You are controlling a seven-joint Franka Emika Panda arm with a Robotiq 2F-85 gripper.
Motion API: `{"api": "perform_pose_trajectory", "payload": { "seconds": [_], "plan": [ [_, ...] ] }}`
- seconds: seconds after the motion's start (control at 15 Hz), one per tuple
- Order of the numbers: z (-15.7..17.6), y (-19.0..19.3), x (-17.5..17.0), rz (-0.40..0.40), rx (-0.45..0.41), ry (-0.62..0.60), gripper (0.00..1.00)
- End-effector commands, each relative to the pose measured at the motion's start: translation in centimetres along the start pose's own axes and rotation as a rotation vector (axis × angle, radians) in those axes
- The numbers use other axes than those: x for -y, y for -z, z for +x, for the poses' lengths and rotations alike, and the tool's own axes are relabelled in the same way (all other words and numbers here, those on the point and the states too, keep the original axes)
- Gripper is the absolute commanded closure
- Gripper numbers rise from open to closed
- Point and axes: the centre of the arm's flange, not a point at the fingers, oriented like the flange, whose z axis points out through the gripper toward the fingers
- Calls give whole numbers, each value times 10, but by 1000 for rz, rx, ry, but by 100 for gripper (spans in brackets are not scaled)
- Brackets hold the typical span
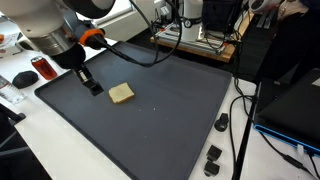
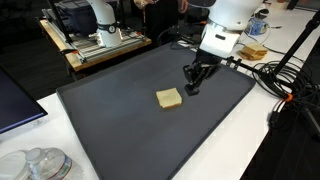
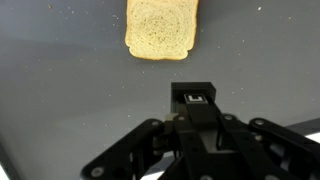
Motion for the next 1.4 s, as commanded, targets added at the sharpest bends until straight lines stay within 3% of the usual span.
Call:
{"api": "perform_pose_trajectory", "payload": {
  "seconds": [0.0,0.33,0.6,0.67,0.73,1.07,1.13,1.33],
  "plan": [
    [24,1,-28,122,43,33,95],
    [23,-2,-74,265,37,31,95],
    [12,-8,-93,322,-4,43,95],
    [32,-7,-84,262,5,20,95],
    [32,-9,-87,264,2,20,79],
    [32,-9,-84,263,3,23,79],
    [32,-9,-84,262,3,23,95],
    [29,-16,-101,314,9,69,95]
  ]
}}
